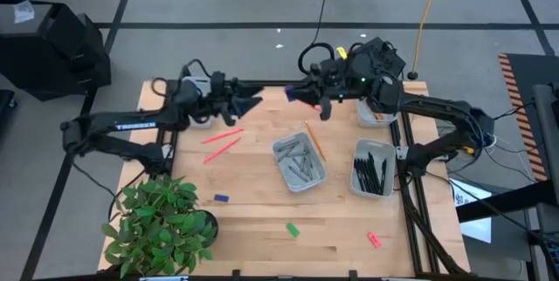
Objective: Sort crayons/erasers/pens/pencils in bins
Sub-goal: Put the violet eraser into the top left gray bin
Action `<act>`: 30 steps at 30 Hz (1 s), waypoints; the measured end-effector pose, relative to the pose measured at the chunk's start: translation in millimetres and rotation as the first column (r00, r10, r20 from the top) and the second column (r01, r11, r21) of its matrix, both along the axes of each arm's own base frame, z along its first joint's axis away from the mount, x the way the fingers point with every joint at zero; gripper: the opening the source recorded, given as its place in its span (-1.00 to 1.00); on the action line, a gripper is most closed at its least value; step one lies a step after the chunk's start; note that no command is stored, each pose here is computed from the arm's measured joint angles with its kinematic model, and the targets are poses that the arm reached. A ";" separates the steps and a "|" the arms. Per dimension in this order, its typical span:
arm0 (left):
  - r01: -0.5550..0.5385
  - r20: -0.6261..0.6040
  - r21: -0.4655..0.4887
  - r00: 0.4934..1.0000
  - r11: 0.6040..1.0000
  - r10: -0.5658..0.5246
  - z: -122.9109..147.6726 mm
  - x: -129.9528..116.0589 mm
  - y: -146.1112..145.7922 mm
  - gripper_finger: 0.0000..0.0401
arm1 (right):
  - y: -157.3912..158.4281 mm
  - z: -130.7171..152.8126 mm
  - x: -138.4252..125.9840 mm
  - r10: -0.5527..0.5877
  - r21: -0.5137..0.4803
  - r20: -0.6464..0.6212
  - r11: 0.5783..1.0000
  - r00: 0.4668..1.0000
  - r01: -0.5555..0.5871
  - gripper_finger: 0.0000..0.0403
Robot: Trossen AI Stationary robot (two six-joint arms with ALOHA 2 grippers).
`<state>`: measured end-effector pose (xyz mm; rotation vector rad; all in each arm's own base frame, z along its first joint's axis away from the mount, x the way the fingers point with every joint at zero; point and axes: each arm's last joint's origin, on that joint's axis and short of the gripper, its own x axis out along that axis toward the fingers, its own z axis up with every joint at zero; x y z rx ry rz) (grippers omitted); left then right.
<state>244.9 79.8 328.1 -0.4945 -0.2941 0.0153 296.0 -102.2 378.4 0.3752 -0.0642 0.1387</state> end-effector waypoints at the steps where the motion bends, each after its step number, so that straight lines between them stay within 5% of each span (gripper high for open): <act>1: 0.015 0.005 0.000 1.000 1.000 -0.015 -2.0 5.9 -2.4 0.42 | -0.1 3.3 0.3 0.002 0.009 0.036 1.000 0.999 -0.003 -0.92; 6: 0.054 0.083 0.071 0.995 0.996 -0.060 5.4 29.0 -12.8 0.42 | -1.0 10.0 1.0 0.005 0.008 0.118 1.000 0.993 -0.006 -0.92; 13: -0.022 0.004 0.227 1.000 0.974 0.022 17.5 59.9 -14.9 0.37 | -0.4 11.2 0.5 0.008 0.001 0.129 1.000 0.992 -0.009 -0.92; 30: 0.002 -0.092 0.234 0.996 0.972 0.020 32.4 71.7 -2.1 -0.44 | -0.9 6.1 1.7 -0.002 -0.063 0.090 0.998 0.996 0.008 -0.91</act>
